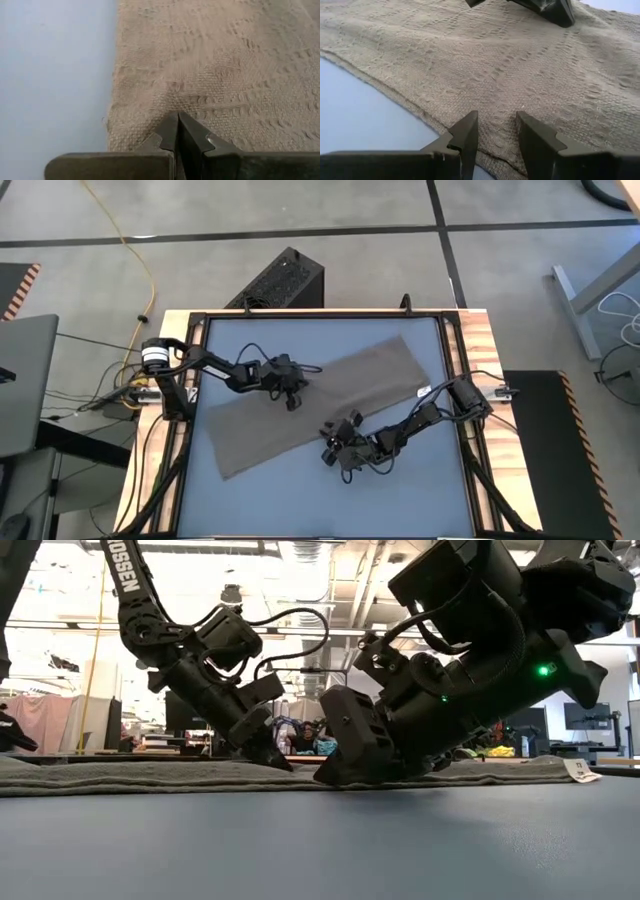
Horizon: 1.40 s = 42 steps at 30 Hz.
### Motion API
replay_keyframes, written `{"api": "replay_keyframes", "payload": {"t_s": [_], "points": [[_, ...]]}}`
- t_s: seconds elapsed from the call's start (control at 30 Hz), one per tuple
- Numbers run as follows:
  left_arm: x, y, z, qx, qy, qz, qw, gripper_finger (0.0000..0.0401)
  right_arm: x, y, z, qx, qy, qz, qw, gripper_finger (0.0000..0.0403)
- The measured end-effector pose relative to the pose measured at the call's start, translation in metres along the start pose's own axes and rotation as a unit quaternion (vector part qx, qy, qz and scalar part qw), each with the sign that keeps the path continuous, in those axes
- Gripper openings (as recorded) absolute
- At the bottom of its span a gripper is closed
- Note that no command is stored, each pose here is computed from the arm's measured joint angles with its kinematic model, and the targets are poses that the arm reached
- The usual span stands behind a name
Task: Roll towel
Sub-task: Roll the gray towel
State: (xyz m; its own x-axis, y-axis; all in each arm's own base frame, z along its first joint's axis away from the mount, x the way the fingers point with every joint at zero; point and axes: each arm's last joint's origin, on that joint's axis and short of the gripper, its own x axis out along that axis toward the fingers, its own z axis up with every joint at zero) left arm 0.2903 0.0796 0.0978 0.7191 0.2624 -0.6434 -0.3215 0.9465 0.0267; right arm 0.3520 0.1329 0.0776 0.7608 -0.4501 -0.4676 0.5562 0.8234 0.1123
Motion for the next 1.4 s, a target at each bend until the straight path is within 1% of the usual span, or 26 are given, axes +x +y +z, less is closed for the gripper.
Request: {"api": "replay_keyframes", "payload": {"t_s": [0.2, 0.33, 0.4, 0.47, 0.57, 0.67, 0.87, 1.0, 1.07, 1.13, 1.2, 1.27, 1.4], "points": [[-0.012, 0.001, 0.01, 0.005, -0.016, 0.001, 1.0, 0.0, 0.002, -0.001, 0.001, 0.002, -0.006, -0.003, 1.0, 0.0157], [-0.029, 0.002, 0.025, 0.009, -0.046, 0.0, 0.999, 0.0, 0.001, -0.001, 0.005, 0.004, -0.008, -0.003, 1.0, 0.0157], [-0.037, 0.002, 0.028, 0.012, -0.044, -0.009, 0.999, 0.0, 0.0, -0.001, 0.007, 0.005, -0.01, -0.003, 1.0, 0.0157], [-0.044, 0.001, 0.03, 0.013, -0.037, -0.03, 0.999, 0.0, -0.002, -0.002, 0.012, -0.008, -0.012, -0.004, 1.0, 0.0157], [-0.053, -0.008, 0.033, 0.017, -0.034, -0.086, 0.996, 0.0, -0.008, -0.001, 0.027, -0.011, -0.026, 0.003, 1.0, 0.0157], [-0.057, -0.024, 0.026, 0.034, -0.001, -0.145, 0.989, 0.0, -0.015, -0.001, 0.043, -0.01, -0.037, 0.012, 0.999, 0.0157], [-0.065, -0.069, 0.011, 0.076, 0.047, -0.209, 0.974, 0.0, -0.026, -0.009, 0.073, -0.006, -0.008, 0.054, 0.998, 0.0157], [-0.078, -0.103, 0.003, 0.099, 0.051, -0.257, 0.96, 0.0, -0.031, -0.022, 0.084, -0.022, 0.013, 0.031, 0.999, 0.0157], [-0.084, -0.117, -0.001, 0.104, 0.055, -0.268, 0.956, 0.0, -0.029, -0.03, 0.088, -0.032, 0.029, 0.015, 0.999, 0.0157], [-0.089, -0.128, -0.007, 0.109, 0.066, -0.263, 0.956, 0.0, -0.025, -0.04, 0.09, -0.044, 0.051, -0.002, 0.998, 0.0157], [-0.093, -0.137, -0.014, 0.117, 0.076, -0.25, 0.958, 0.0, -0.017, -0.056, 0.089, -0.057, 0.083, -0.035, 0.994, 0.0157], [-0.096, -0.14, -0.02, 0.125, 0.094, -0.232, 0.96, 0.0, -0.007, -0.072, 0.092, -0.057, 0.112, -0.058, 0.99, 0.0157], [-0.1, -0.143, -0.029, 0.113, 0.128, -0.214, 0.962, 0.0, 0.011, -0.107, 0.095, -0.044, 0.142, -0.091, 0.985, 0.0157]]}}
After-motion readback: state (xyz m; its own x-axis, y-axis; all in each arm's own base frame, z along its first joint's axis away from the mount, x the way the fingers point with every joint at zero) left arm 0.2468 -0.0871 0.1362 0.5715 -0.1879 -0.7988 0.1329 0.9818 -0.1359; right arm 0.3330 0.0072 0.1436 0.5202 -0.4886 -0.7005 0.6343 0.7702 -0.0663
